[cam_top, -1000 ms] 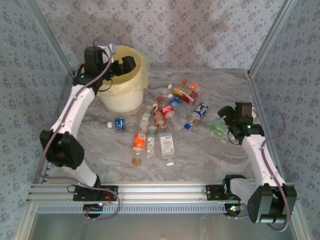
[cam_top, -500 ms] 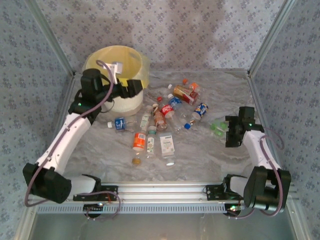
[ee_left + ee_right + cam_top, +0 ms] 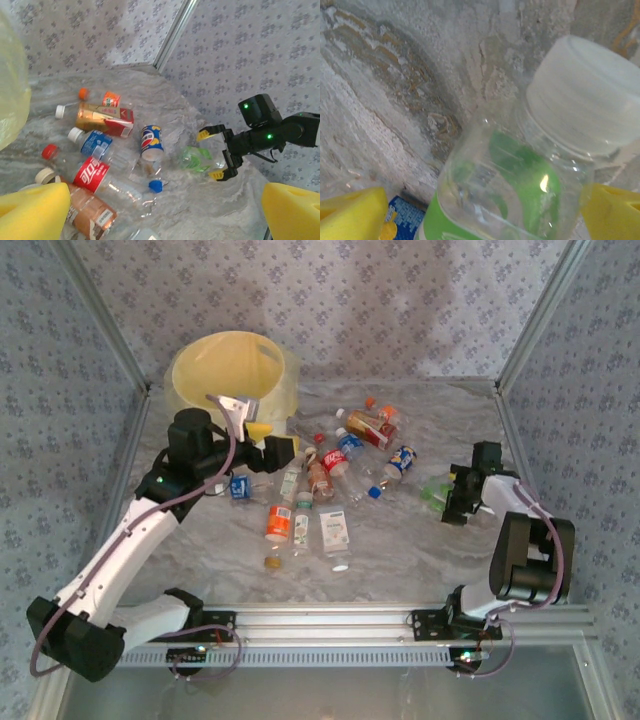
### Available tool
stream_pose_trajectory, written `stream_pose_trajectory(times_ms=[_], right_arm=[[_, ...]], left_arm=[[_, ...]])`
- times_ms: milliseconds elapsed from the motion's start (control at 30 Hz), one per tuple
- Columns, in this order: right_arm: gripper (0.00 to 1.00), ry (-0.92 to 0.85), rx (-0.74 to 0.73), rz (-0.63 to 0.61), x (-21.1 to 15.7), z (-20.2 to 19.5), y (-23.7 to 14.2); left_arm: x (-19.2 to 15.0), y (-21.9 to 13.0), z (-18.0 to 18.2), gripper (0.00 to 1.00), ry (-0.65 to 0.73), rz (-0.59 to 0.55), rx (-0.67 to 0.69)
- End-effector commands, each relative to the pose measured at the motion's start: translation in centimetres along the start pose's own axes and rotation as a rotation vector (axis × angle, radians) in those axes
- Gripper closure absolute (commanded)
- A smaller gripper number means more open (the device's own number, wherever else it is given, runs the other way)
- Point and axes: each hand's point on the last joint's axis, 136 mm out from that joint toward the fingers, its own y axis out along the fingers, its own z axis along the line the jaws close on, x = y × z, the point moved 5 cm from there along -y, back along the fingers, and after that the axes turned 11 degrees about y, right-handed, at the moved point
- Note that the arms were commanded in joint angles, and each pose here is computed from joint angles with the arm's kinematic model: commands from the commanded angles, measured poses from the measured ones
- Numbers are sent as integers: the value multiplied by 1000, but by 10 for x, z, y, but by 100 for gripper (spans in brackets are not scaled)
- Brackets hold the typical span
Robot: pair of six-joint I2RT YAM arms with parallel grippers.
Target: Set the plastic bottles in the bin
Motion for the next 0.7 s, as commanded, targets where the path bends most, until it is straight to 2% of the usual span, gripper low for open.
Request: stream_pose_trajectory(times_ms=[0, 233, 467, 667], right_arm=[[2, 59, 14, -48, 8, 12, 3], [5, 59, 0, -69, 17, 10, 16], [22, 38, 9, -54, 22, 11, 27], [29, 10, 31, -56, 22, 10, 25]], left_arm=[[0, -4, 3, 2, 31, 0, 44], [-5, -4, 5, 2, 37, 11, 58], [-8, -3, 3, 2, 37, 0, 25], [-12, 0, 5, 2, 32, 9, 29]])
